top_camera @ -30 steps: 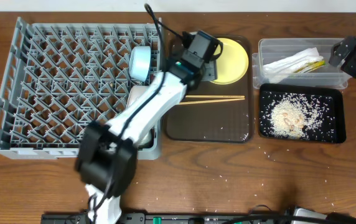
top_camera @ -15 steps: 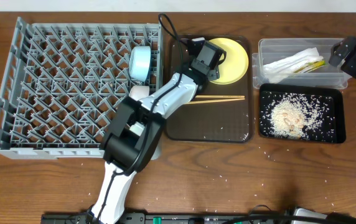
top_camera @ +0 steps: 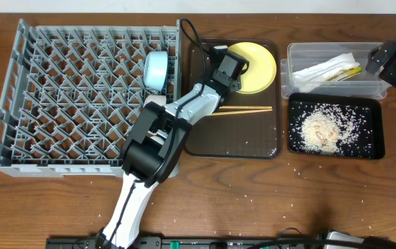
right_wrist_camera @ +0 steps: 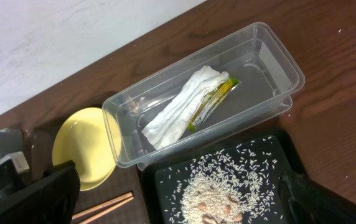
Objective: Sort waste into correct bins and load items into the dishwasher
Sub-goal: 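Grasp the edge of the yellow plate with the left gripper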
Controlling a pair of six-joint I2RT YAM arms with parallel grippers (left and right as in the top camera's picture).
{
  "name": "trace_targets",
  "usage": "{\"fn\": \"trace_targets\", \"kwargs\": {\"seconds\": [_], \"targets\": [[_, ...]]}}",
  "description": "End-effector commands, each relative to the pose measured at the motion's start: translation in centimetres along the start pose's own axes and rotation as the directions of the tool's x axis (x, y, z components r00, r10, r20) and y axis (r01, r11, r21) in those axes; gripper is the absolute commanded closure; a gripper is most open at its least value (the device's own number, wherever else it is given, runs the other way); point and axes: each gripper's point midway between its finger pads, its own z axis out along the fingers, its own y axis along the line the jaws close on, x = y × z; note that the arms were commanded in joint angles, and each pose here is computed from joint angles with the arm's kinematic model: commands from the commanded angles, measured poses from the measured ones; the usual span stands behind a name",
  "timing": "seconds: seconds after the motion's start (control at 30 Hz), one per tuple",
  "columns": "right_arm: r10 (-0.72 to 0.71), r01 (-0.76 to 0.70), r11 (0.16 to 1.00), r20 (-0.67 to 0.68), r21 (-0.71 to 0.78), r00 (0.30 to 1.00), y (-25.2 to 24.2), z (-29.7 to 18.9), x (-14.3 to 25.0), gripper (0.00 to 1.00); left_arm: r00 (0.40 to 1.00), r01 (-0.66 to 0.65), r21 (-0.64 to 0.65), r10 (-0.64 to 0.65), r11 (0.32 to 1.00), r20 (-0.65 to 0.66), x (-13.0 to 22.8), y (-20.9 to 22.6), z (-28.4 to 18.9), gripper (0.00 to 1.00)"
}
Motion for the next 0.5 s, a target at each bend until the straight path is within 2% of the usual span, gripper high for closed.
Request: {"fn": "trace_targets", "kwargs": {"seconds": [0.0, 0.2, 0.33, 0.4, 0.47], "targets": [[0.012, -0.012, 1.000, 0.014, -0.006, 1.000, 0.1, -0.4, -0.5, 0.01, 0.994, -0.027, -0.009, 0.025, 1.000, -0.104, 4.1, 1.2, 2.6, 0.25], [0.012, -0.012, 1.000, 0.014, -0.006, 1.000, 0.1, -0.4, -0.5, 0.01, 0.972, -0.012, 0.059, 0.025, 0.998, -0.234, 7.7, 0.4, 3.2, 0.49], [0.012, -0.012, 1.000, 0.014, -0.006, 1.000, 0.1, -0.4, -0.5, 0.01, 0.958, 0.015, 0.028, -0.006, 0.999, -0.285, 8.9, 1.0, 2.9, 0.71], [0.012, -0.012, 1.000, 0.014, -0.006, 1.000, 0.1, -0.4, -0.5, 0.01, 0.951, 0.014, 0.008, -0.010, 1.000, -0.310, 9.5, 1.5, 2.7, 0.92], [0.012, -0.012, 1.000, 0.014, -0.006, 1.000, 0.1, -0.4, -0.5, 0.01, 0.948, 0.009, 0.001, -0.008, 1.000, -0.319, 9.8, 1.7, 2.6, 0.92]]}}
